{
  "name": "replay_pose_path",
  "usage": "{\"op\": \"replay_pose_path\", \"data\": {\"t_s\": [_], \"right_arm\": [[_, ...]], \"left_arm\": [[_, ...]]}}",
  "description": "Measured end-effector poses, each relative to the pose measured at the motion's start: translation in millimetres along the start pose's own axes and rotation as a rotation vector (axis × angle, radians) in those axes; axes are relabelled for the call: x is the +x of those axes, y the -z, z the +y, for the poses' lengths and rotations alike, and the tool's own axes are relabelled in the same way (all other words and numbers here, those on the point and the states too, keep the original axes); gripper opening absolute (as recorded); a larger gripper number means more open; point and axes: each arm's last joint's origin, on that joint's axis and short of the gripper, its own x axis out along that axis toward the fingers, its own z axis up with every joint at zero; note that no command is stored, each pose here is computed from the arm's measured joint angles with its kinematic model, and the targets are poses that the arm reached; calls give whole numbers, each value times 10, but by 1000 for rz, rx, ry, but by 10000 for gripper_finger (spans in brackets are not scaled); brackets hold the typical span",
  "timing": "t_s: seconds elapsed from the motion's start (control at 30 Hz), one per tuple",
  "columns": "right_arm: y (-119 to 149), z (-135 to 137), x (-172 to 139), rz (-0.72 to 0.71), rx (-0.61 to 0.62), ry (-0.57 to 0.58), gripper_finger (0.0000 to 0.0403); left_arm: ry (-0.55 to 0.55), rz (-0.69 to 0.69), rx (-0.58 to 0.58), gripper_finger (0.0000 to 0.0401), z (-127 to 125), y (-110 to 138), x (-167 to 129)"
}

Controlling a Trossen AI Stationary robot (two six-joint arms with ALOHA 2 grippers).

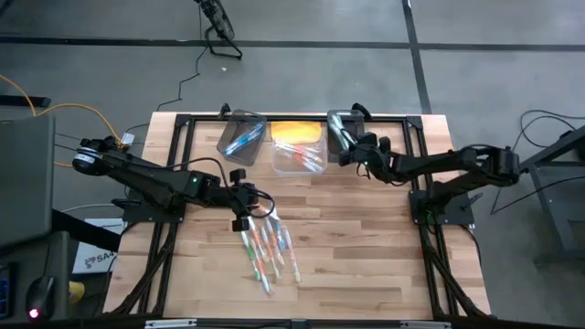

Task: Pick & Place Toothbrushes
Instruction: Put the orange toothbrush into the transparent bin

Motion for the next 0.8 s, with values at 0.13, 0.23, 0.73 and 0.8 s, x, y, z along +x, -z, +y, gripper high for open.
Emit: {"op": "replay_pose_path", "data": {"t_s": [0.13, 0.23, 0.73, 0.8], "right_arm": [[-71, -26, -75, -3, 11, -24, 163], [-126, -64, -160, 19, 1, -62, 195], [-240, -49, -753, 86, -38, -412, 220], [-221, -23, -792, 89, -53, -436, 219]], "left_arm": [[0, 1, -3, 142, 0, 2, 0], [0, 13, 0, 142, 1, 13, 0], [75, 72, 219, 142, -29, 372, 232], [142, 48, 226, 142, -7, 362, 265]]}}
